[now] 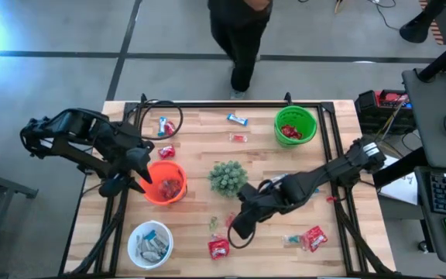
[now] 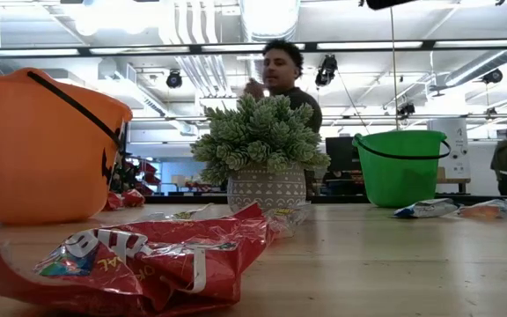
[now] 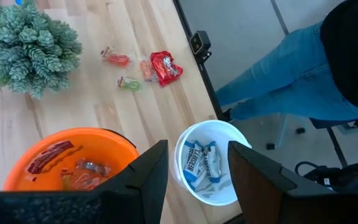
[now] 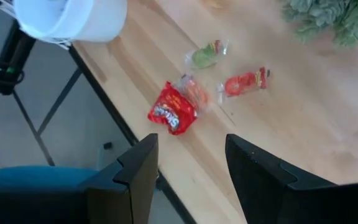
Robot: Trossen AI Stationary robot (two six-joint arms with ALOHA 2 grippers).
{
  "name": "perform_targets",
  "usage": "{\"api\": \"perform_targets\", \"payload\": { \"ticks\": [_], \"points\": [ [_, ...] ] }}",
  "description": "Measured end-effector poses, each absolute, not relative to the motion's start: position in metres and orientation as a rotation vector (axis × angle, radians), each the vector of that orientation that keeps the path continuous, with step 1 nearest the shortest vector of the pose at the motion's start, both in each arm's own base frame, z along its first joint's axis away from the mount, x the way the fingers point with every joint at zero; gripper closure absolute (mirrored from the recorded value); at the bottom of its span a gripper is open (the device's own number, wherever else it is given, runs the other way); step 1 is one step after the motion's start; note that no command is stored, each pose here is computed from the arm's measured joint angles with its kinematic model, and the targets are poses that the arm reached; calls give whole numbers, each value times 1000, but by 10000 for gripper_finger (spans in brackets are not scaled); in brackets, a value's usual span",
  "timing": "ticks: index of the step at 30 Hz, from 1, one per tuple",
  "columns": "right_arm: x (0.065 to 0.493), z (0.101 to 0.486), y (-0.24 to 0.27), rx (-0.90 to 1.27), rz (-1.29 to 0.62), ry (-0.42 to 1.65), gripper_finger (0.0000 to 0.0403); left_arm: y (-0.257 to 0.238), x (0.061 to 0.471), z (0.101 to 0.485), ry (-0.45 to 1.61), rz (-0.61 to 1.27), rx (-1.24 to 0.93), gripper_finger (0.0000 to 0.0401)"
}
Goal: Sort candy
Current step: Put the red candy into the green bucket
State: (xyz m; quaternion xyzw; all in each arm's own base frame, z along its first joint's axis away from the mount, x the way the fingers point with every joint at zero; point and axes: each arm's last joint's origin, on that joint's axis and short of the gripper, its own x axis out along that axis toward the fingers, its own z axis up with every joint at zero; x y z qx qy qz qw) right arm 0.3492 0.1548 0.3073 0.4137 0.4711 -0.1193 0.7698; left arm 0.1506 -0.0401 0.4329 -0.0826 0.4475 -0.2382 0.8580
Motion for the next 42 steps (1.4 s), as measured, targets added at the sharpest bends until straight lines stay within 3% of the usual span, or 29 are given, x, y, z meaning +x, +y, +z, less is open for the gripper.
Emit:
{"api": "perform_targets", "payload": {
  "ticks": [21, 35, 42],
  "points": [
    [367, 256, 172, 813, -297, 1154, 229, -41, 158, 433, 928, -490, -195, 252],
    [384, 232, 181, 855, -242, 1101, 230, -41, 158, 433, 924, -489, -199, 252],
    [387, 210, 191, 871, -242, 1183, 230, -41, 158, 433, 925, -489, -199, 252]
  ]
}}
